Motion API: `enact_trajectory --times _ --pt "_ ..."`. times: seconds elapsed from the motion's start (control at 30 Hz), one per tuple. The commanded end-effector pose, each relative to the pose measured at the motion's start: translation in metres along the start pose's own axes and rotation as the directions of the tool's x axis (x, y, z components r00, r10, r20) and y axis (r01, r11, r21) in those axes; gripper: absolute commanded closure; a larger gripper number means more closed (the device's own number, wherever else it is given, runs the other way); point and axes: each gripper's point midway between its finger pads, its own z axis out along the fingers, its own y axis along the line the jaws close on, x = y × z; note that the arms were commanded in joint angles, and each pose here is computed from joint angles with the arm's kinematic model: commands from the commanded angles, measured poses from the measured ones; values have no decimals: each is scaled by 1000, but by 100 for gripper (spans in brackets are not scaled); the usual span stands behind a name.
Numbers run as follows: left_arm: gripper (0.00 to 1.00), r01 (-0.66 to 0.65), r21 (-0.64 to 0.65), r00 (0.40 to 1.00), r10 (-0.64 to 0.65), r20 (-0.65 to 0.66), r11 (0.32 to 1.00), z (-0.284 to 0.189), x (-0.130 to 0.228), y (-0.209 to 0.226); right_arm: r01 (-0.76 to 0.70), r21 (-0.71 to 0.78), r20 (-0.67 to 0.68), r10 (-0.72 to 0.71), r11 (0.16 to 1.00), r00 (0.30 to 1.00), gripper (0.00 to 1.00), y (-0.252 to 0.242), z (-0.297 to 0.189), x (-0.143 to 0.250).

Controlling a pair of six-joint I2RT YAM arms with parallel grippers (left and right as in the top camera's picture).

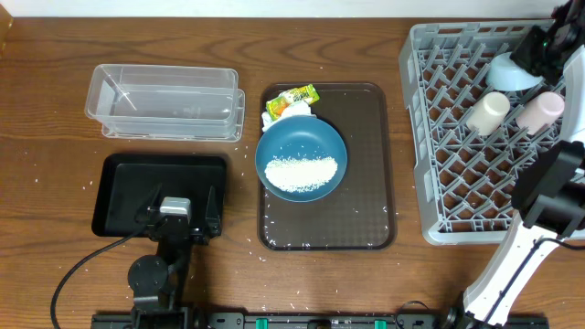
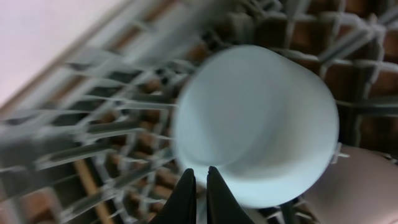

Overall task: Sort waste into correct bins and load items into the dishwasher rack
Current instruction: 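Lower the light blue cup into the rack's back and release it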

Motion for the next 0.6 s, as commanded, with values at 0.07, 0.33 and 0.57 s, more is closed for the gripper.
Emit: enact_trajectory --times 0.07,0.33,0.57 --pt "3 1 9 999 -1 -50 1000 1 17 -2 -21 126 0 21 992 1000 97 -28 2 1" --pt "4 1 9 999 -1 -50 1000 1 17 -2 -30 226 -18 35 974 999 99 -51 -4 7" --pt "4 1 9 999 -1 -50 1000 1 17 -2 -27 18 45 26 999 999 99 -10 -23 -12"
